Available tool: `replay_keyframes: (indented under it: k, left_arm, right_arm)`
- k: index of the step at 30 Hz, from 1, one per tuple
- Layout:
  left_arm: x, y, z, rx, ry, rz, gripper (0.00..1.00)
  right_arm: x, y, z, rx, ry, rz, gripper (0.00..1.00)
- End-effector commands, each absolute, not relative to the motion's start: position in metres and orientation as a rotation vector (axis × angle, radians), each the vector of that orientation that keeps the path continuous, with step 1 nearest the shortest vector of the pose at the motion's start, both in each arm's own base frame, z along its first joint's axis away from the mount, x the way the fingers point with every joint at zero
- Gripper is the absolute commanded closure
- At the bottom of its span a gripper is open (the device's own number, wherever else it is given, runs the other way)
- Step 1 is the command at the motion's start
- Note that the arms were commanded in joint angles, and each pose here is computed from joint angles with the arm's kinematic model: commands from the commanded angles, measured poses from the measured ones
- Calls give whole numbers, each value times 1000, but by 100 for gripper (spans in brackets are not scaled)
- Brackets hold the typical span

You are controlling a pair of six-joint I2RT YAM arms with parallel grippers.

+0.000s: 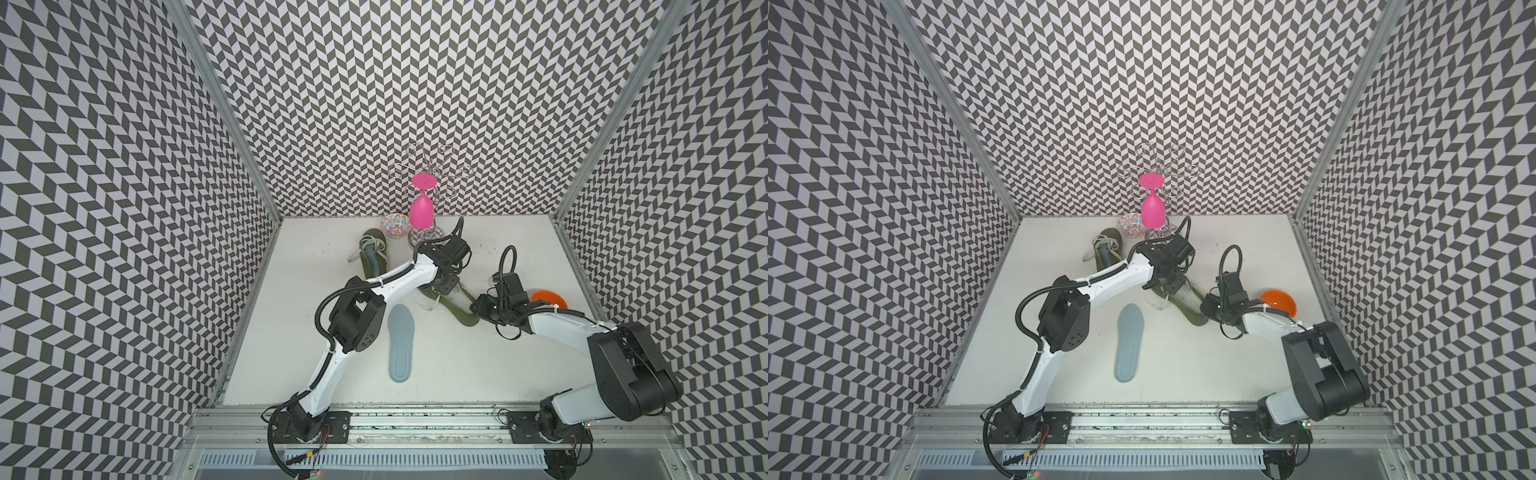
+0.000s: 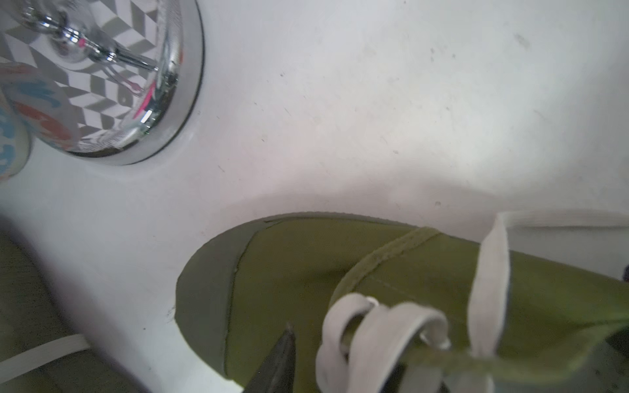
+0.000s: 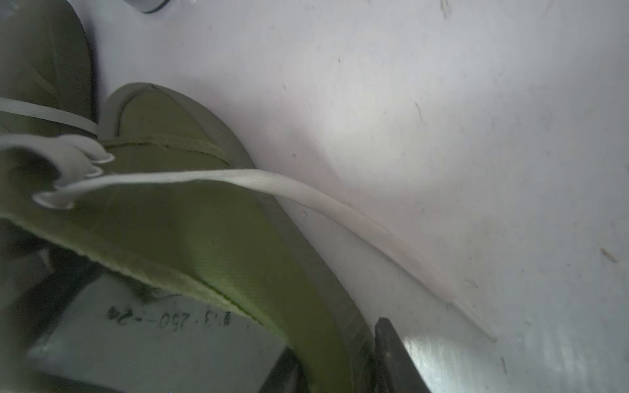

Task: Insert the insole into the shoe
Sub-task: Adjust the shoelace on the shoe.

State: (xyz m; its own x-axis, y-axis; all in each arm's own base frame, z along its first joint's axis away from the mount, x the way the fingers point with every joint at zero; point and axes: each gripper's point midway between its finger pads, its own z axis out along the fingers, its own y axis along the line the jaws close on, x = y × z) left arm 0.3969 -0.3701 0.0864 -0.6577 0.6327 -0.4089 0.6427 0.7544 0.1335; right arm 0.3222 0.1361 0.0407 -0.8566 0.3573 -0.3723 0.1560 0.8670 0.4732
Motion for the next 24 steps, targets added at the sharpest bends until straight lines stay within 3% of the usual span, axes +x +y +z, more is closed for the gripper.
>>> replay_keyframes:
  k: [1, 7, 8, 10, 18, 24]
  left_arm:
    - [400, -369, 106, 924, 2499, -70, 55]
    - [402, -367, 113, 879, 2488, -82, 63]
    - [402, -366, 115, 871, 2486, -77, 78]
    - [403, -364, 120, 863, 2478, -67, 91]
    - [402, -359, 132, 835, 2476, -126, 91]
    - [409, -353, 139, 744, 2493, -340, 91]
  right_arm:
    - [326, 138, 46, 384, 2549, 619, 64]
    - [327, 135, 46, 378, 2552, 588, 60]
    - [327, 134, 46, 380, 2555, 583, 60]
    - [327, 133, 45, 376, 2561, 576, 60]
    - [327, 126, 42, 377, 2587, 502, 60]
    - [328, 111, 39, 393, 2579, 398, 60]
